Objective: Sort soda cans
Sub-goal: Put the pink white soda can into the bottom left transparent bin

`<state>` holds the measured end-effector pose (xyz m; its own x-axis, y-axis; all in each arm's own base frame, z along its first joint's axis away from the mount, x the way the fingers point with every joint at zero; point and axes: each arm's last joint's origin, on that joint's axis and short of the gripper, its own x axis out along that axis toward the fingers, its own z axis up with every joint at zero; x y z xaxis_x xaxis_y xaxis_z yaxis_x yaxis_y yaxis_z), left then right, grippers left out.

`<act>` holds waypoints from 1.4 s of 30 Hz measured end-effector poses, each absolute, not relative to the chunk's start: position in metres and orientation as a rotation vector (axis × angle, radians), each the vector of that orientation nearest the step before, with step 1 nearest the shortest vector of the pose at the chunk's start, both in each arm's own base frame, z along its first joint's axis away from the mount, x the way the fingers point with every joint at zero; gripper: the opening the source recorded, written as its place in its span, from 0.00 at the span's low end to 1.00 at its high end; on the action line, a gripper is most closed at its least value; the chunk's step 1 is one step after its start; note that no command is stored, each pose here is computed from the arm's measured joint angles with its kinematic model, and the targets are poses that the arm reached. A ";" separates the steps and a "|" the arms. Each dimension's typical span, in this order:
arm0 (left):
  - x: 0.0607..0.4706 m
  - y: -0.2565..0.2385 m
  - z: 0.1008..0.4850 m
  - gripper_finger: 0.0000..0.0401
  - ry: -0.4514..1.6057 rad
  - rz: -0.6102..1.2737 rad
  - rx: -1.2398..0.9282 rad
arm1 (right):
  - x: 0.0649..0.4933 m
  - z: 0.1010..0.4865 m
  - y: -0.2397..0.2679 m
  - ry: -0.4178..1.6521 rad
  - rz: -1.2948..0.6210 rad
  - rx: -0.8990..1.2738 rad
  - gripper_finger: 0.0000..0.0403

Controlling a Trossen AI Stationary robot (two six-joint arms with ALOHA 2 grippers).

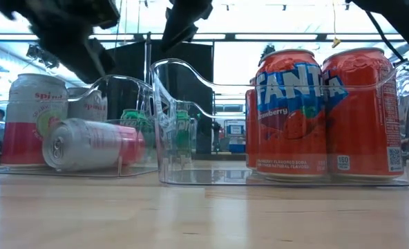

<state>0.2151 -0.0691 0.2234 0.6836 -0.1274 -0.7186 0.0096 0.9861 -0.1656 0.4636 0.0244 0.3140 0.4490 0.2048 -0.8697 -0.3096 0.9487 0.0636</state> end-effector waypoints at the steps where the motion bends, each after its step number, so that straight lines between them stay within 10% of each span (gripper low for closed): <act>1: 0.213 -0.072 0.223 0.00 0.838 -0.109 -0.138 | 0.464 0.314 0.026 1.060 0.311 -0.120 0.27; 14: 0.206 -0.095 0.210 0.00 1.065 -0.209 -0.054 | 0.476 0.294 0.016 1.025 0.123 -0.223 0.02; 42: 0.222 -0.098 0.251 0.00 0.998 -0.160 0.013 | 0.479 0.231 -0.059 1.070 -0.072 -0.050 0.00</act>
